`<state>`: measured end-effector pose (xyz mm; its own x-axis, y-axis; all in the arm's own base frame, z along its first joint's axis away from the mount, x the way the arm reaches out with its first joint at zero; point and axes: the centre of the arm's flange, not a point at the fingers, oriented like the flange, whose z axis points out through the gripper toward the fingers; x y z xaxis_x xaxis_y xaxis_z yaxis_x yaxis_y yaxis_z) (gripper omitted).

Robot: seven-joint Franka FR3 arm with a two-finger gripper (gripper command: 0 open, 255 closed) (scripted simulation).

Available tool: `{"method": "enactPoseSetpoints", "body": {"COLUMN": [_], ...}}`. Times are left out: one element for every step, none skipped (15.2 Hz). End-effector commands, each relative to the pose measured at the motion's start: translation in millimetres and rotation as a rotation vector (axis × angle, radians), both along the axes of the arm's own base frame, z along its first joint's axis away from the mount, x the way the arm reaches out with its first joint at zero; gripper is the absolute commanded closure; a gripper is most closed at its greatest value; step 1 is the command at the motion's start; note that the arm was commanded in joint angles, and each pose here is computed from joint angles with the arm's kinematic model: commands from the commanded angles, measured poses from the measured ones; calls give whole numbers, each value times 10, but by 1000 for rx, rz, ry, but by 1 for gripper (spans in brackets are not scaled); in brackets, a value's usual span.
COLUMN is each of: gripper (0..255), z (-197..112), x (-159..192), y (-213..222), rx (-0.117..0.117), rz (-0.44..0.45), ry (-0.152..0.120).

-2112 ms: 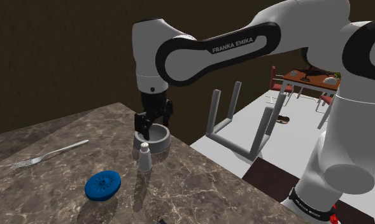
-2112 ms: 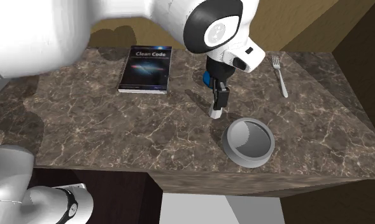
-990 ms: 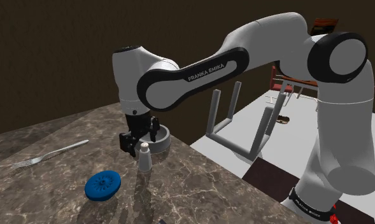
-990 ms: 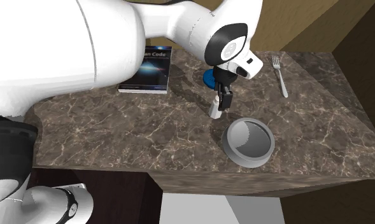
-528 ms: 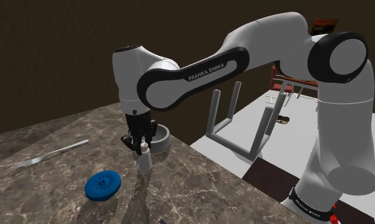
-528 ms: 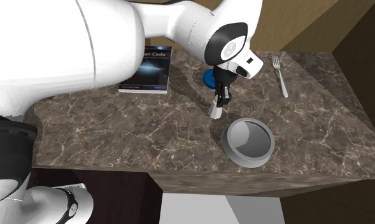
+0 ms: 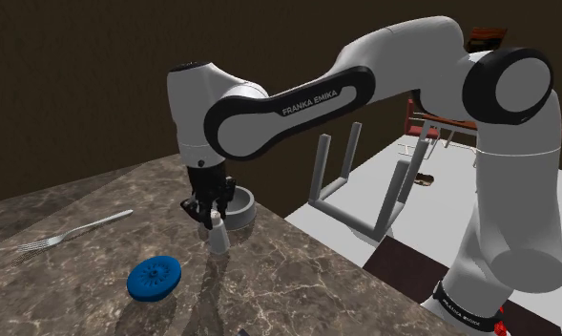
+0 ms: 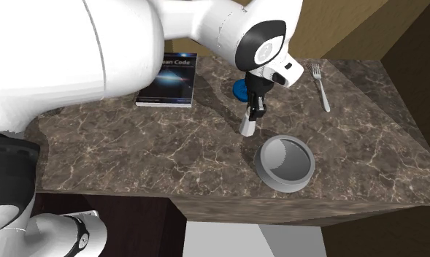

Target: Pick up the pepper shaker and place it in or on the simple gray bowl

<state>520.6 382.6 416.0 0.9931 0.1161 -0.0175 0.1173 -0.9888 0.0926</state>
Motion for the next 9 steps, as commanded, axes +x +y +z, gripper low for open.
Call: {"method": "enactPoseSetpoints", "body": {"gripper": [255,255,255,255,255,255,255,255,255], "z": [101,154,207,260,313,365,418,471,524], "x": [-8,-8,-8,-8,-8,-8,-8,-8,-8], "y": [-5,-5,-5,-5,-5,-5,-5,-5,-5], "rx": [0,0,0,0,0,0,0,0,0], "rz": [0,0,0,0,0,0,0,0,0], "ry": [0,0,0,0,0,0,0,0,0]}}
